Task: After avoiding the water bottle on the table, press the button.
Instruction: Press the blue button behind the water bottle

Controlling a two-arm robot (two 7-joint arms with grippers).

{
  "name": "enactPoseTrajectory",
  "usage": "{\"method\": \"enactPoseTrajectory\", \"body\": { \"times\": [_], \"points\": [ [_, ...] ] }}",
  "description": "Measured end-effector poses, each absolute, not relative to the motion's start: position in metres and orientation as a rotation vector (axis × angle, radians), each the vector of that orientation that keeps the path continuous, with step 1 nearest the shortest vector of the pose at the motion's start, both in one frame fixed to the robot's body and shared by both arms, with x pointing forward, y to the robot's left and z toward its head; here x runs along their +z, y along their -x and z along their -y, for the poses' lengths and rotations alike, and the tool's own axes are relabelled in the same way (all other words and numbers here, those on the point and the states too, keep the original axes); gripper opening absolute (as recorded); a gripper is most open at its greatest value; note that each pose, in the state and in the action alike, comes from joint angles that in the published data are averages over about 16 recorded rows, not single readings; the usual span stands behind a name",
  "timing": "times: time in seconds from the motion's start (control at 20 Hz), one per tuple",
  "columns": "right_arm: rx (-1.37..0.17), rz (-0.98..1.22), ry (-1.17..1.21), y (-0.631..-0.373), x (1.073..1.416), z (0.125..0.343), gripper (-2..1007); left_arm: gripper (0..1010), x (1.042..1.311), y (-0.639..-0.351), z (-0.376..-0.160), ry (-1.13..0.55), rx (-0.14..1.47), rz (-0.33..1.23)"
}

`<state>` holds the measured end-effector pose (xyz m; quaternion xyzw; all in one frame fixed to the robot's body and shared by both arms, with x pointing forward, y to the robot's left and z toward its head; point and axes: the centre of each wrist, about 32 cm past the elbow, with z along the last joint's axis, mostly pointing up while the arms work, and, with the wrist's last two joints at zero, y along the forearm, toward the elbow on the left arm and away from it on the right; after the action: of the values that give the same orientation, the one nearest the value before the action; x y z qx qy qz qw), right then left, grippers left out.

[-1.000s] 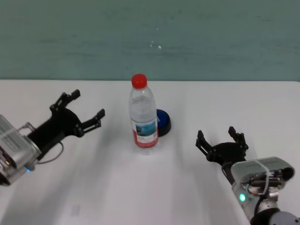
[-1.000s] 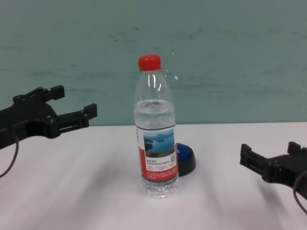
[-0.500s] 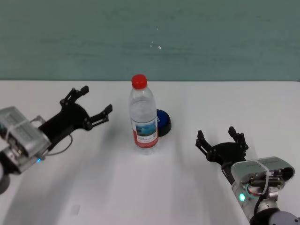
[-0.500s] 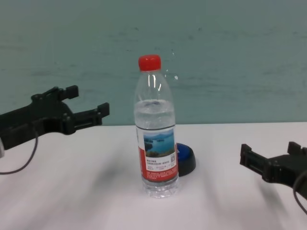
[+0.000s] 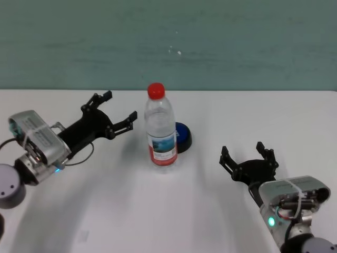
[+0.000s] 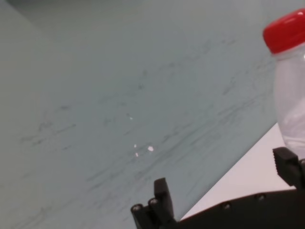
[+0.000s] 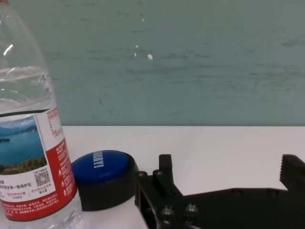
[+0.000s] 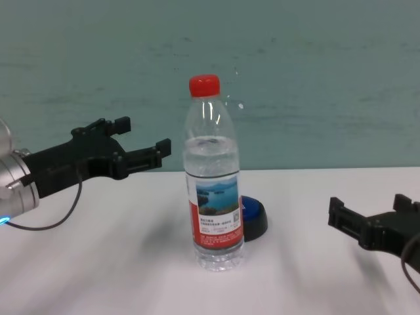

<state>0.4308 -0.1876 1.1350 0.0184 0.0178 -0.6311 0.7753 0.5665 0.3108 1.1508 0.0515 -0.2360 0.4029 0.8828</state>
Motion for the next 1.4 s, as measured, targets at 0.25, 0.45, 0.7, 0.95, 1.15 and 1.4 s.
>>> {"method": "enactPoseTrajectory", "body": {
  "times": [0.25, 0.45, 0.7, 0.95, 1.15, 1.4],
  "points": [
    [-1.366, -0.039, -0.040, -0.431, 1.135, 0.188, 1004, 1000, 1.148, -0.573, -0.305, -0.102, 0.836, 0.482],
    [-1.366, -0.039, -0.040, -0.431, 1.135, 0.188, 1004, 1000, 1.146, -0.576, -0.302, -0.098, 0.835, 0.476],
    [-1.366, -0.039, -0.040, -0.431, 1.135, 0.188, 1004, 1000, 1.143, -0.578, -0.299, -0.087, 0.831, 0.466],
    [-1.366, -0.039, -0.040, -0.431, 1.135, 0.188, 1004, 1000, 1.139, -0.580, -0.296, -0.072, 0.828, 0.450],
    [-1.366, -0.039, -0.040, -0.431, 1.135, 0.188, 1004, 1000, 1.134, -0.580, -0.295, -0.058, 0.831, 0.431],
    [-1.366, -0.039, -0.040, -0.431, 1.135, 0.188, 1004, 1000, 1.126, -0.580, -0.294, -0.042, 0.840, 0.404]
  ]
}}
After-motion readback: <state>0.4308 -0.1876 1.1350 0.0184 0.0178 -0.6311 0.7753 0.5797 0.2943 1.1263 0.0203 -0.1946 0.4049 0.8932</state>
